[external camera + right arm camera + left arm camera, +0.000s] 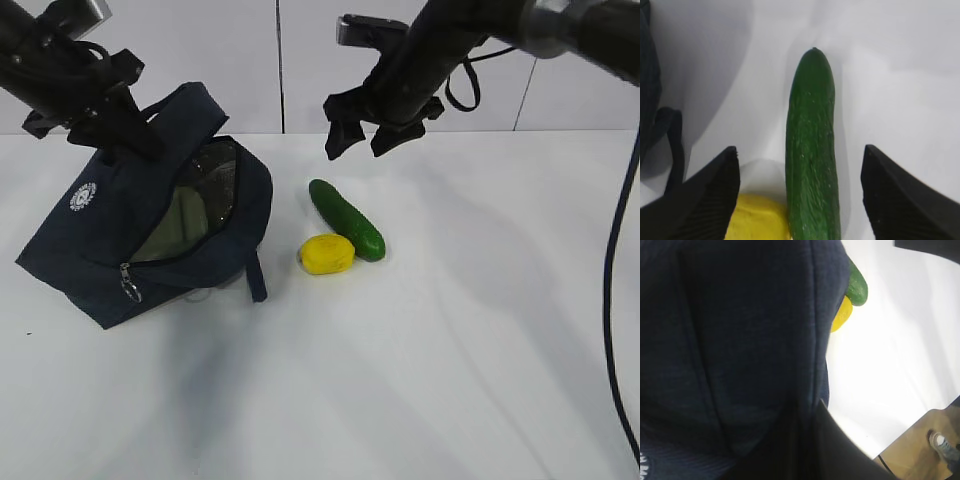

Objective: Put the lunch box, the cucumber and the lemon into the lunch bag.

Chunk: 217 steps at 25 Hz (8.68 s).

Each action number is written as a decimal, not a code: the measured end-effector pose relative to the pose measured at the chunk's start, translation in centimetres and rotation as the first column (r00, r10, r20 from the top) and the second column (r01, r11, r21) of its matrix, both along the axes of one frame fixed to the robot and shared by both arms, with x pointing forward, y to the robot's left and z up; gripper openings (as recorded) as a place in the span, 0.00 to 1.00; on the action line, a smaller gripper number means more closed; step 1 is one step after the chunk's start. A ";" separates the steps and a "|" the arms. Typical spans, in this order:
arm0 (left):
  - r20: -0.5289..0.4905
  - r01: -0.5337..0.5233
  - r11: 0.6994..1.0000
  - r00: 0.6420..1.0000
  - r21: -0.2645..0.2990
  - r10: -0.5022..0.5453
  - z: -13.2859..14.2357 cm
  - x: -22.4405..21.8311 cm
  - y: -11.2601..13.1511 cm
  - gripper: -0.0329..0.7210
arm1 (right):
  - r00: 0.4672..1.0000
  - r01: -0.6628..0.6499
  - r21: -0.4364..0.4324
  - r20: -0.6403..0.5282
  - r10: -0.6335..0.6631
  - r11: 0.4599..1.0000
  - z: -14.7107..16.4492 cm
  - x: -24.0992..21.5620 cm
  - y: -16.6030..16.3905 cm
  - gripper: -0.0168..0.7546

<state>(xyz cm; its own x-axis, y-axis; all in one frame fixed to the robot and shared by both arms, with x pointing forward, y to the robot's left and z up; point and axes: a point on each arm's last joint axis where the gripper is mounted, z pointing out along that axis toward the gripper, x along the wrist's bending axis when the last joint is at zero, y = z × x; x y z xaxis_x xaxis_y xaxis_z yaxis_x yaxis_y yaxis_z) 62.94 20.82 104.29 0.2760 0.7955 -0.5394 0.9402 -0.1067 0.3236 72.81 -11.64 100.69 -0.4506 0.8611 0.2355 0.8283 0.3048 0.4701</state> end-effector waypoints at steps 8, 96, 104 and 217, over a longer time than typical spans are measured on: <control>-0.012 0.009 1.000 1.000 -0.001 -0.009 0.0 -0.1 0.0 0.05 | 1.000 -0.006 -0.030 0.030 0.007 1.000 -3.8 0.9 1.8 0.75; 0.140 -0.146 0.968 0.974 -0.203 0.177 1.3 2.1 -0.6 0.05 | 0.927 0.118 0.608 -0.351 0.132 0.785 -2.9 -0.1 7.8 0.44; 0.140 -0.135 0.970 0.976 -0.202 0.166 1.3 2.0 -0.7 0.05 | 0.948 0.141 0.624 -0.309 0.077 0.769 -3.0 0.6 8.0 0.60; 0.045 -0.166 0.981 0.984 -0.096 0.171 0.4 1.5 6.2 0.05 | 0.570 -0.784 -0.198 0.144 0.809 0.588 3.4 -7.7 1.6 0.71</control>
<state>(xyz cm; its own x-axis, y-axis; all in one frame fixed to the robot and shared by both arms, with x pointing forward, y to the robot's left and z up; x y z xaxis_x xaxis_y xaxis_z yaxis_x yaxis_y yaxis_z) 64.46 27.07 104.70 0.1720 0.7812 -0.6002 0.9234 0.0844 0.3744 65.10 -10.04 104.11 -0.9898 0.1421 -0.0069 0.1183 0.8491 0.5148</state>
